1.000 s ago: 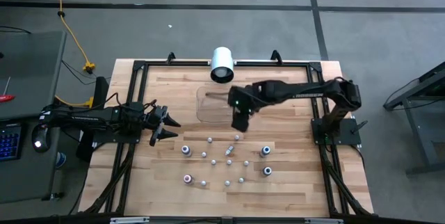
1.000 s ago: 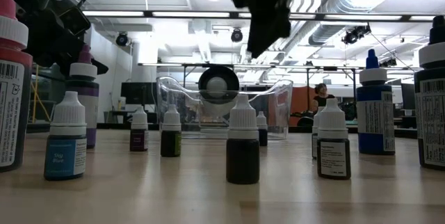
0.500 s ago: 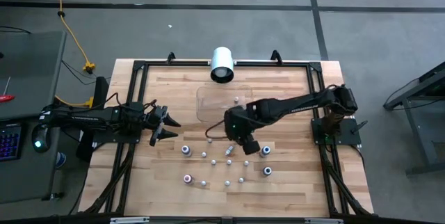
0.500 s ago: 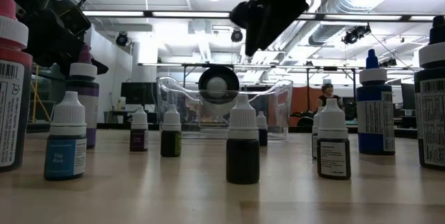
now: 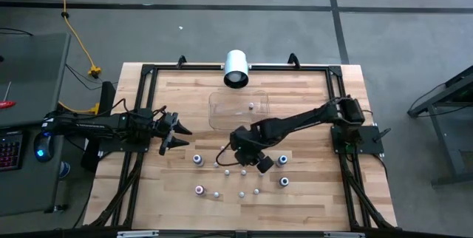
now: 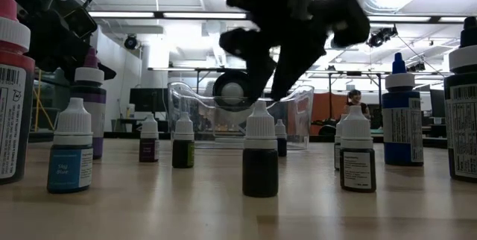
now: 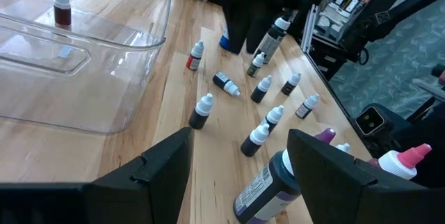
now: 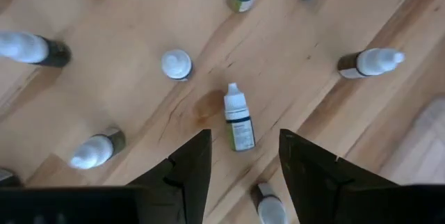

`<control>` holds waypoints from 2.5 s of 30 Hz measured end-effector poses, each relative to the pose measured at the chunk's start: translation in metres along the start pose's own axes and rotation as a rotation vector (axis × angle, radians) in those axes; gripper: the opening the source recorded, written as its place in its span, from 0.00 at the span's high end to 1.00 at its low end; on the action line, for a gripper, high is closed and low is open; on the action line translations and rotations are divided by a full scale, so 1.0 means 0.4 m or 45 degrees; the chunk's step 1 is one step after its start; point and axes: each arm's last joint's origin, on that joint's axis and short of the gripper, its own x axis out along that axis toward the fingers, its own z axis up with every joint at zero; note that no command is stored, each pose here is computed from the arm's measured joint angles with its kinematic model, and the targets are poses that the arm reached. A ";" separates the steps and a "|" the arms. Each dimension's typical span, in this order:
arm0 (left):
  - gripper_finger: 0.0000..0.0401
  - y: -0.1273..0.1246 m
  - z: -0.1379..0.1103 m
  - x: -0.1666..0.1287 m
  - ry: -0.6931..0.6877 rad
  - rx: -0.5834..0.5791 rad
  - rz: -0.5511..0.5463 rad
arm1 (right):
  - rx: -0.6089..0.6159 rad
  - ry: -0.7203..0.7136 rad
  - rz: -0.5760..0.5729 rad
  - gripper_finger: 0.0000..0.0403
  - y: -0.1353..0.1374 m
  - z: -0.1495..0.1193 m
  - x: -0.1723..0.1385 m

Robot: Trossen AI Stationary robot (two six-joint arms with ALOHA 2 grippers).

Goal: Pick & Place food coloring
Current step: Put the small green food coloring bottle into the transparent bin

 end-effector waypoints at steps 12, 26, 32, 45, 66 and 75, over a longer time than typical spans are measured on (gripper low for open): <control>0.42 0.000 0.000 0.000 0.000 0.000 0.000 | -0.123 0.063 0.039 0.61 0.012 -0.001 0.091; 0.42 0.000 0.000 0.000 0.001 0.000 0.000 | -0.246 0.048 -0.034 0.61 0.011 0.011 0.105; 0.42 0.000 0.000 0.000 0.000 0.000 0.000 | -0.245 0.036 -0.020 0.61 0.012 0.011 0.109; 0.42 0.000 0.000 0.000 0.000 0.000 0.000 | -0.231 0.014 0.022 0.61 0.012 0.010 0.131; 0.42 0.000 0.000 0.000 -0.002 0.000 0.006 | -0.158 0.041 0.041 0.62 -0.010 -0.011 0.154; 0.42 0.000 0.000 0.000 -0.002 0.000 0.006 | -0.159 0.034 0.054 0.64 -0.008 -0.010 0.154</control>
